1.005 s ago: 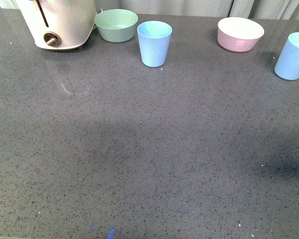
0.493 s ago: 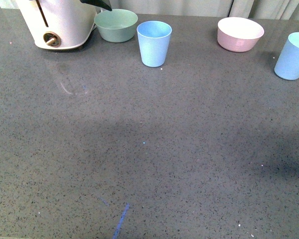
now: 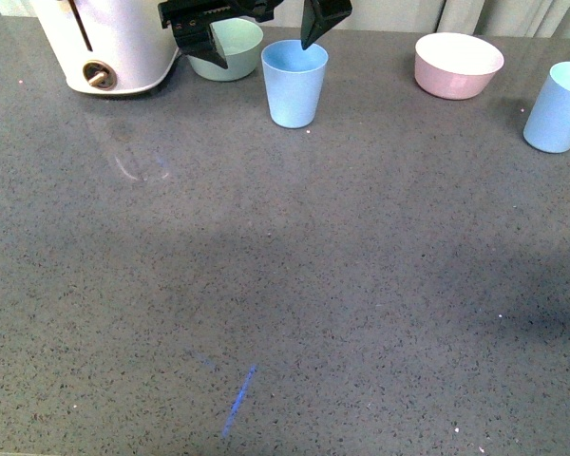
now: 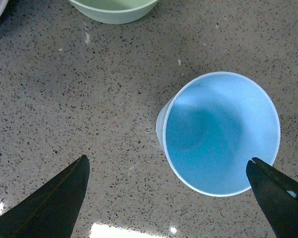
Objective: Stack blue cups with both arms
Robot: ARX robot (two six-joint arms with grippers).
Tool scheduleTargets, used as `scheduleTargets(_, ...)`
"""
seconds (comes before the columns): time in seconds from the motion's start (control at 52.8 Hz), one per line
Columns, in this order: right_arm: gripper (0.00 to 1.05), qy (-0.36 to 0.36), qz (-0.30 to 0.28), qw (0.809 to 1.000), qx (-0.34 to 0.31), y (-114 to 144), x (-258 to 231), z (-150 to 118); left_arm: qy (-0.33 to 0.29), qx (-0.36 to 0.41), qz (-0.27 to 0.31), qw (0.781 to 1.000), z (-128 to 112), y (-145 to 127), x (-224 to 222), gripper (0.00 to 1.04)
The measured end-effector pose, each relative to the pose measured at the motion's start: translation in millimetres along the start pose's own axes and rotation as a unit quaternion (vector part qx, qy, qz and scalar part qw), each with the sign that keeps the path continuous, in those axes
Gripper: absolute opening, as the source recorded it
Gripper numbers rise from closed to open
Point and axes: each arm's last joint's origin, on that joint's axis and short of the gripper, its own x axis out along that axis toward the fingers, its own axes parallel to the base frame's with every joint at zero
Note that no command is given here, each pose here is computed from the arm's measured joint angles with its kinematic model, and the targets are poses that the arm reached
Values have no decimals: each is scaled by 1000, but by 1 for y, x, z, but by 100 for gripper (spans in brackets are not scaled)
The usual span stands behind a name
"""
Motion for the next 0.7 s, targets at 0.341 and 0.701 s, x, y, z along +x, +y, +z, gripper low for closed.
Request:
scheduleTargets(0.341,96,0,0,1000,0,0,0,0,18,-11,13,1000,3,-8,22,96)
scheduleTargets(0.701,96,0,0,1000,0,0,0,0,25,-34,22,999,2,-9,29,61)
